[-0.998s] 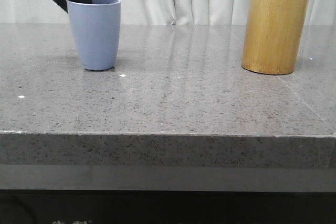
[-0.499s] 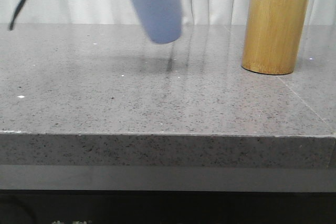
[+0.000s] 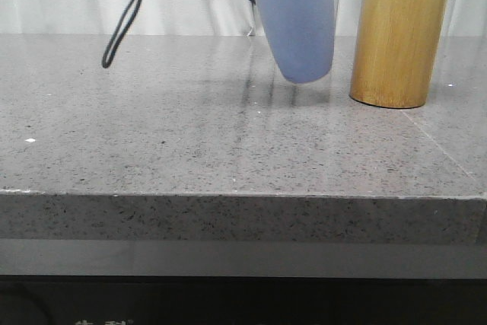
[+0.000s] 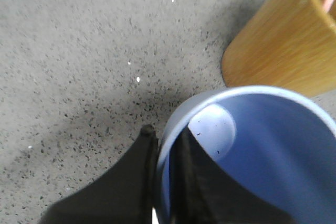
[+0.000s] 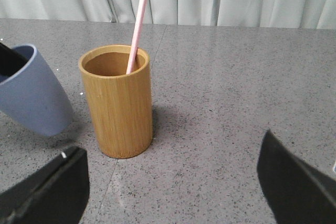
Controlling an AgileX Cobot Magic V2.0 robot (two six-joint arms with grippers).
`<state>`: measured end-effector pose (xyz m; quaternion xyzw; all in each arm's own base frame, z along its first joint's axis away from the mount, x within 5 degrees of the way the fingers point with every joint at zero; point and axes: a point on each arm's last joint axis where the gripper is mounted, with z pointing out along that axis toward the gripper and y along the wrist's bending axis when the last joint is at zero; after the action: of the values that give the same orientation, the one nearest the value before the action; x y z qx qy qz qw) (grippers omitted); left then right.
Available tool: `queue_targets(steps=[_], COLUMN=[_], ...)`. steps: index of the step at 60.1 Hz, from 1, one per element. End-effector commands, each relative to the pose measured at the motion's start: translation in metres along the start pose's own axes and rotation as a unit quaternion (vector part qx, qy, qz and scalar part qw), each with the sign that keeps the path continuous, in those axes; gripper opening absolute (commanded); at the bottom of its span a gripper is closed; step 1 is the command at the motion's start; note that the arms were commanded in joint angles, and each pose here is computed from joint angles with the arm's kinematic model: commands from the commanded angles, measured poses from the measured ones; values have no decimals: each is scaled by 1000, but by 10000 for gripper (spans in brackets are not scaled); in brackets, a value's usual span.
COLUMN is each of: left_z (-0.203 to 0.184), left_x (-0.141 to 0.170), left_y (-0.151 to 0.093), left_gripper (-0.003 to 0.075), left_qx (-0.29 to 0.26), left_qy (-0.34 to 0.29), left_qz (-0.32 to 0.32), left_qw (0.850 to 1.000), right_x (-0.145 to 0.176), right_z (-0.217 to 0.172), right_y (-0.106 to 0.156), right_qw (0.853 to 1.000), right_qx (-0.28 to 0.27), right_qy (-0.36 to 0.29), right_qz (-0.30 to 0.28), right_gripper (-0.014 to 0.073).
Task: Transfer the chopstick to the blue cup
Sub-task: 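Lift the blue cup with the left gripper and set it beside the wooden cup, then open the left gripper and raise it away from the blue cup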
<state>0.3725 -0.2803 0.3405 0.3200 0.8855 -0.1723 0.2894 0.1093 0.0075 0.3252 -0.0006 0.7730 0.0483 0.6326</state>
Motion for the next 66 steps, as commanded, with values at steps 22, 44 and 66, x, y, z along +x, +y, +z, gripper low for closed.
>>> queue_targets(steps=[22, 44, 66], left_z=[-32, -60, -108], left_x=[-14, -13, -9], left_y=[-10, -18, -1], left_gripper=[222, 401, 178], left_qx=[15, 34, -85], left_qy=[-45, 7, -18], left_qz=[-6, 5, 20], left_qw=[999, 999, 996], right_x=[-18, -18, -18], right_z=[-2, -2, -2], right_y=[0, 0, 0], right_qw=[999, 999, 999], right_qx=[2, 2, 2], right_qy=[-50, -50, -51], right_qz=[1, 1, 1], right_gripper=[654, 654, 654])
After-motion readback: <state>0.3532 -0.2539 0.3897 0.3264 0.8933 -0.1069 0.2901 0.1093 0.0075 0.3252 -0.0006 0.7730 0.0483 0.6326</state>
